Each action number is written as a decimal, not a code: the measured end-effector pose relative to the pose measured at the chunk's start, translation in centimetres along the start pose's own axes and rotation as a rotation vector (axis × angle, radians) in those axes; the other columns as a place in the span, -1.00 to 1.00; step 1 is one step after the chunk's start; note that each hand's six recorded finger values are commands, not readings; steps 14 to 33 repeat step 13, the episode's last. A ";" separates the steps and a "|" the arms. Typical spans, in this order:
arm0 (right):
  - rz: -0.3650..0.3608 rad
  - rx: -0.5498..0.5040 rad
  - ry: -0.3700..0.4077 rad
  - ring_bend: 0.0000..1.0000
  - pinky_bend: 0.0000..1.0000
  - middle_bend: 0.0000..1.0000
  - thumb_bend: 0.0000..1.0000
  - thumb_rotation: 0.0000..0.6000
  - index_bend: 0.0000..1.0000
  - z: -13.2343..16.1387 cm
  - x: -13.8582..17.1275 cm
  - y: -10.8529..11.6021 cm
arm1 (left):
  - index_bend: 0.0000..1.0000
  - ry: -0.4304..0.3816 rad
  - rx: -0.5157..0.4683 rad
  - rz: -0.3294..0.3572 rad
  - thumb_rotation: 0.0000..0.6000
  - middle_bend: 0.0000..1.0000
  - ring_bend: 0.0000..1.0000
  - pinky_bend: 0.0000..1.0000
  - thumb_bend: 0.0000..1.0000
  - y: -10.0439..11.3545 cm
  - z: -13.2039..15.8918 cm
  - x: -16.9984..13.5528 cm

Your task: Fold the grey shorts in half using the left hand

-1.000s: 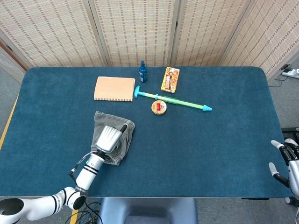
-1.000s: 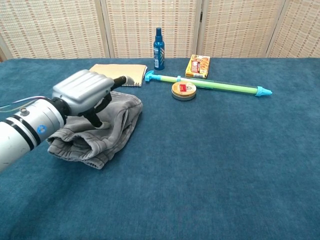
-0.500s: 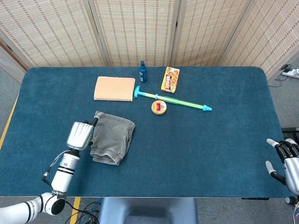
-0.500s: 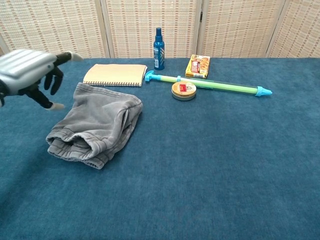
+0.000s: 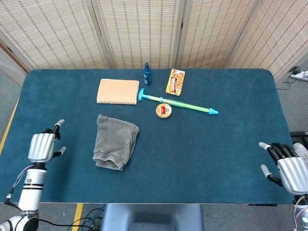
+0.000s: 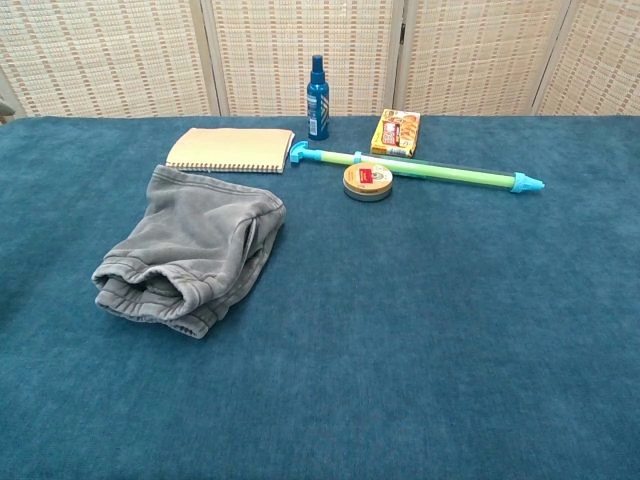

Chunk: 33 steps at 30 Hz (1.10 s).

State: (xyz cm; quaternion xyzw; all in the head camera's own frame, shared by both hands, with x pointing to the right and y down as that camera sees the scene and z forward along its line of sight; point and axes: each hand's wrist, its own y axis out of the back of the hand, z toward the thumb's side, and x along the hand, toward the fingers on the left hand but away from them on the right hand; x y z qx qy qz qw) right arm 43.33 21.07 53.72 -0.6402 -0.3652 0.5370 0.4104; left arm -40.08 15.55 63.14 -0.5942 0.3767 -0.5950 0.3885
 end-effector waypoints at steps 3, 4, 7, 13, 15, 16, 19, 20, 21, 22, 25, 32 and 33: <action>0.011 -0.004 0.001 -0.50 -0.54 -0.40 -0.29 1.00 -0.60 0.1 -0.2 -0.4 | -0.62 0.021 -0.006 0.007 1.00 0.06 -0.15 0.20 -0.58 0.2 -1.2 -1.3; 0.015 -0.005 0.002 -0.50 -0.54 -0.40 -0.29 1.00 -0.60 0.1 -0.3 -0.5 | -0.61 0.027 -0.011 0.011 1.00 0.06 -0.15 0.19 -0.58 0.3 -1.5 -1.6; 0.027 -0.007 0.008 -0.50 -0.54 -0.40 -0.29 1.00 -0.60 0.2 -0.4 -0.8 | -0.60 0.047 -0.020 0.021 1.00 0.05 -0.16 0.17 -0.58 0.5 -2.5 -3.1; 0.035 -0.014 0.017 -0.50 -0.54 -0.40 -0.29 1.00 -0.60 0.5 -0.6 -1.1 | -0.60 0.083 -0.022 0.018 1.00 0.04 -0.16 0.14 -0.58 1.0 -4.0 -6.1; 0.035 -0.014 0.017 -0.50 -0.54 -0.40 -0.29 1.00 -0.60 0.5 -0.6 -1.1 | -0.60 0.083 -0.022 0.018 1.00 0.04 -0.16 0.14 -0.58 1.0 -4.0 -6.1; 0.035 -0.014 0.017 -0.50 -0.54 -0.40 -0.29 1.00 -0.60 0.5 -0.6 -1.1 | -0.60 0.083 -0.022 0.018 1.00 0.04 -0.16 0.14 -0.58 1.0 -4.0 -6.1; 0.035 -0.014 0.017 -0.50 -0.54 -0.40 -0.29 1.00 -0.60 0.5 -0.6 -1.1 | -0.60 0.083 -0.022 0.018 1.00 0.04 -0.16 0.14 -0.58 1.0 -4.0 -6.1; 0.035 -0.014 0.017 -0.50 -0.54 -0.40 -0.29 1.00 -0.60 0.5 -0.6 -1.1 | -0.60 0.083 -0.022 0.018 1.00 0.04 -0.16 0.14 -0.58 1.0 -4.0 -6.1; 0.035 -0.014 0.017 -0.50 -0.54 -0.40 -0.29 1.00 -0.60 0.5 -0.6 -1.1 | -0.60 0.083 -0.022 0.018 1.00 0.04 -0.16 0.14 -0.58 1.0 -4.0 -6.1; 0.035 -0.014 0.017 -0.50 -0.54 -0.40 -0.29 1.00 -0.60 0.5 -0.6 -1.1 | -0.60 0.083 -0.022 0.018 1.00 0.04 -0.16 0.14 -0.58 1.0 -4.0 -6.1; 0.035 -0.014 0.017 -0.50 -0.54 -0.40 -0.29 1.00 -0.60 0.5 -0.6 -1.1 | -0.60 0.083 -0.022 0.018 1.00 0.04 -0.16 0.14 -0.58 1.0 -4.0 -6.1; 0.035 -0.014 0.017 -0.50 -0.54 -0.40 -0.29 1.00 -0.60 0.5 -0.6 -1.1 | -0.60 0.083 -0.022 0.018 1.00 0.04 -0.16 0.14 -0.58 1.0 -4.0 -6.1; 0.035 -0.014 0.017 -0.50 -0.54 -0.40 -0.29 1.00 -0.60 0.5 -0.6 -1.1 | -0.60 0.083 -0.022 0.018 1.00 0.04 -0.16 0.14 -0.58 1.0 -4.0 -6.1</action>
